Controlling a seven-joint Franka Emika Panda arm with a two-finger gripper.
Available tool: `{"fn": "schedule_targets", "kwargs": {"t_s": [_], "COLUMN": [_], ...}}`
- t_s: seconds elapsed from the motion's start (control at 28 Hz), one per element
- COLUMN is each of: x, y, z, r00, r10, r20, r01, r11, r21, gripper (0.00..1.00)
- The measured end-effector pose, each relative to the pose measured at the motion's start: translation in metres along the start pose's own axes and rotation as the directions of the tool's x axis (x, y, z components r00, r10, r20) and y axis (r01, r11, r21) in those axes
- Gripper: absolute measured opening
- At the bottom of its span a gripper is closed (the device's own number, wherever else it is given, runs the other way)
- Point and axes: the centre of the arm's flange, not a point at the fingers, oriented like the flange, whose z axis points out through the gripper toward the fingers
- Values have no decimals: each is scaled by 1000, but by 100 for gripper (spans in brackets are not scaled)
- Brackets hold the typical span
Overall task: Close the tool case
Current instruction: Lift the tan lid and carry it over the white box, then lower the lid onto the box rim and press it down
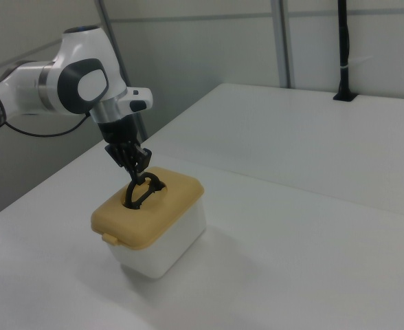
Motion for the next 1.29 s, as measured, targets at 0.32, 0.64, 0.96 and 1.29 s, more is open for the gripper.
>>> {"fn": "schedule_targets", "kwargs": {"t_s": [0.32,0.64,0.96,1.29], "x": [8,17,19,20], "y": [-19,-45,-54,-53], "z": [12,36,38,40], "r00": [998,998,996,996], "r10": [39,40,36,38], "r20": [-40,-55,-77,-78], "r01": [-40,-40,-36,-38], "r11": [999,999,999,999], "r21": [-14,-6,-3,-3], "gripper": [11,11,11,11]}}
